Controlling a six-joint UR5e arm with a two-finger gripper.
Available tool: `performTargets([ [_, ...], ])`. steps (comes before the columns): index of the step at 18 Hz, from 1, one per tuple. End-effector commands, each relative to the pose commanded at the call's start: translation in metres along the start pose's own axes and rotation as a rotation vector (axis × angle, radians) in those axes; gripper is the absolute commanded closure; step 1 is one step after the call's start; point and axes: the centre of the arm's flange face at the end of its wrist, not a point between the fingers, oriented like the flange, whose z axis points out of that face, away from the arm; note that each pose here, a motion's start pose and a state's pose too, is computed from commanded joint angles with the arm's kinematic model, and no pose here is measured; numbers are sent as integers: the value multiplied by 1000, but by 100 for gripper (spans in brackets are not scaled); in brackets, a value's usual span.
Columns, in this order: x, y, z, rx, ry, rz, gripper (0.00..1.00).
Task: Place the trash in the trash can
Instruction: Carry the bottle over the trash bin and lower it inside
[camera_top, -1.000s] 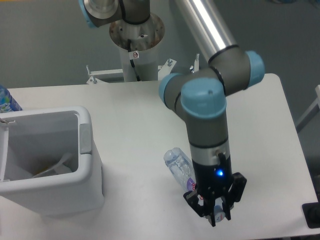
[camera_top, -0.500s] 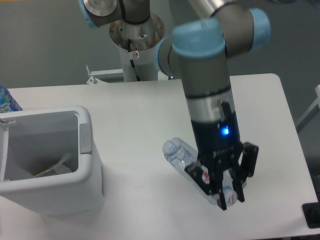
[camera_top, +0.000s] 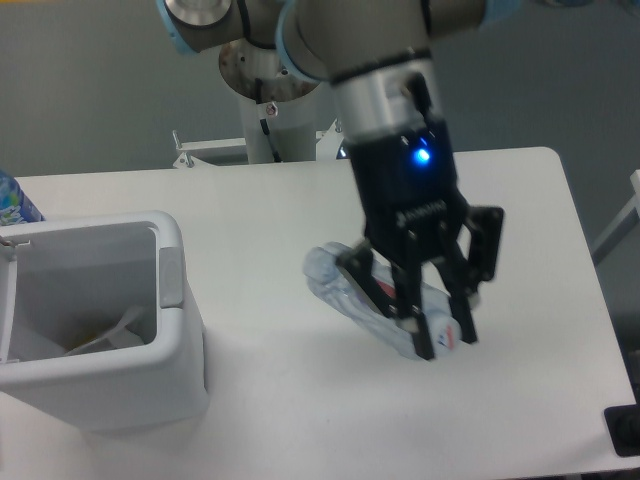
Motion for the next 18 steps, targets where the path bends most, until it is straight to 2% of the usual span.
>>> performTargets([
  [8,89,17,-30,4,116,76,63],
  [14,172,73,-30,-81,223,155,63],
  [18,188,85,-28,-98,242,171,62],
])
